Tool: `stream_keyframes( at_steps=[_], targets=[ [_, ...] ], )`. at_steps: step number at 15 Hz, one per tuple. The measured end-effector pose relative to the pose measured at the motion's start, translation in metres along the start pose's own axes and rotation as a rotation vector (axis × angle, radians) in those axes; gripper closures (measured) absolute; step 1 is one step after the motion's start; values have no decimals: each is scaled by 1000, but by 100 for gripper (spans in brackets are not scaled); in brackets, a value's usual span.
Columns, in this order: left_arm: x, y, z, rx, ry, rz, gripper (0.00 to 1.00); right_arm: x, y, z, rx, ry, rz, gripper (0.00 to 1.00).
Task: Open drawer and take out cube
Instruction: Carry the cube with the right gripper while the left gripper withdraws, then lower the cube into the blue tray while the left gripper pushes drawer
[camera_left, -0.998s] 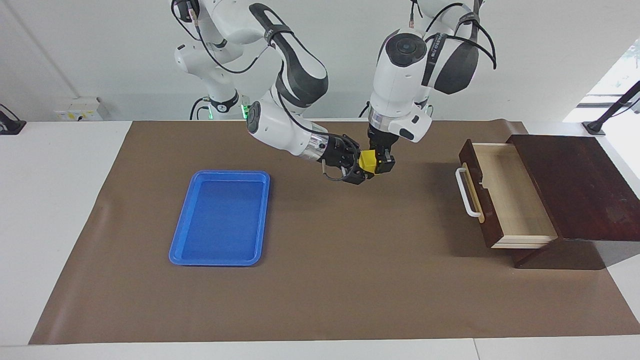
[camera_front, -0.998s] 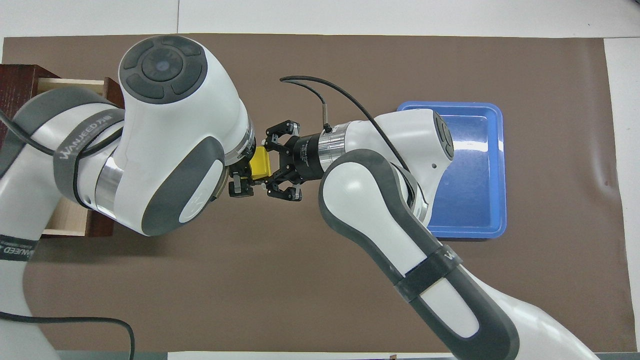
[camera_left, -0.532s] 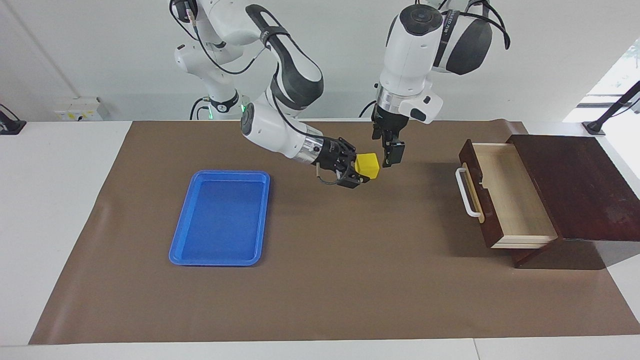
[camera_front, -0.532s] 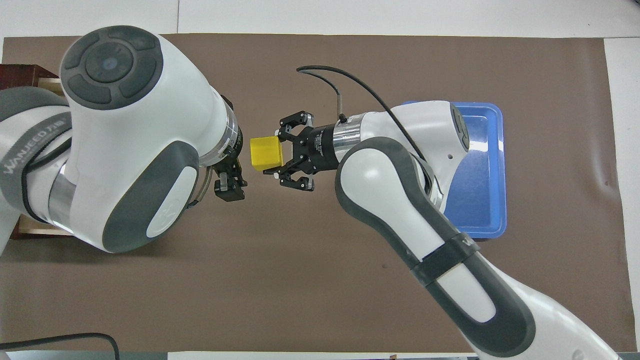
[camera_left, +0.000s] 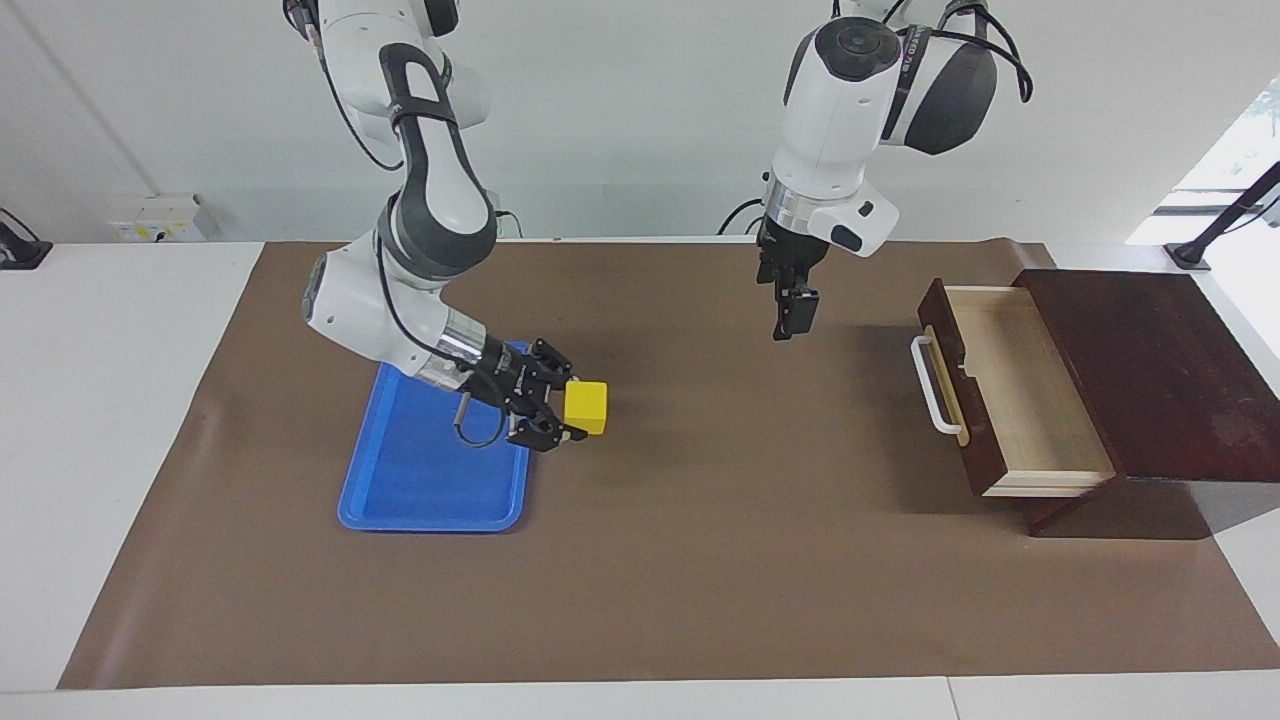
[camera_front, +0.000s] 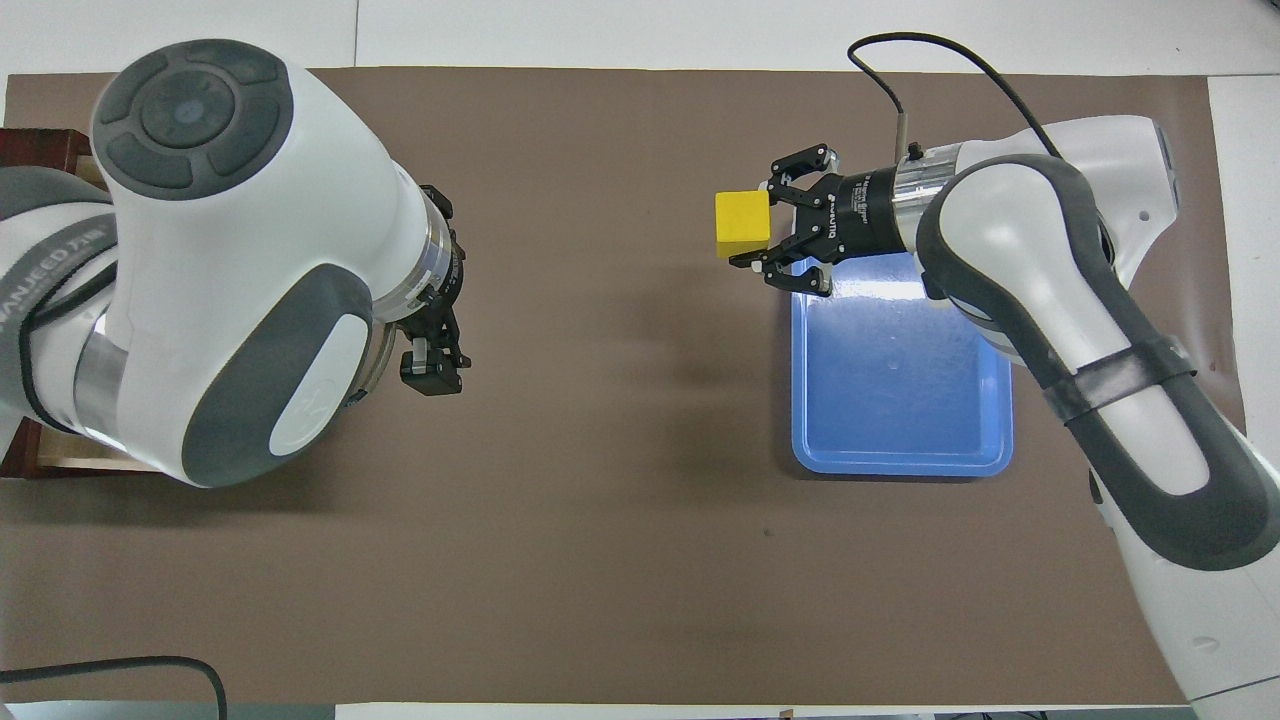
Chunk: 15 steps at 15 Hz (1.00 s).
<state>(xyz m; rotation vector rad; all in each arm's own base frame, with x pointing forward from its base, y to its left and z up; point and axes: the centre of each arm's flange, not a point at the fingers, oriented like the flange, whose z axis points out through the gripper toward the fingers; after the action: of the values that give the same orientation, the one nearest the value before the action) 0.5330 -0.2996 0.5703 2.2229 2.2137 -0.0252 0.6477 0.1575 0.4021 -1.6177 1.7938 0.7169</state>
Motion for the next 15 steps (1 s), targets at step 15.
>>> stream_keyframes(
  at_steps=[15],
  targets=[
    [86, 0, 55, 9, 7, 30, 0, 148, -19, -23, -62, 9, -129, 43]
  ],
)
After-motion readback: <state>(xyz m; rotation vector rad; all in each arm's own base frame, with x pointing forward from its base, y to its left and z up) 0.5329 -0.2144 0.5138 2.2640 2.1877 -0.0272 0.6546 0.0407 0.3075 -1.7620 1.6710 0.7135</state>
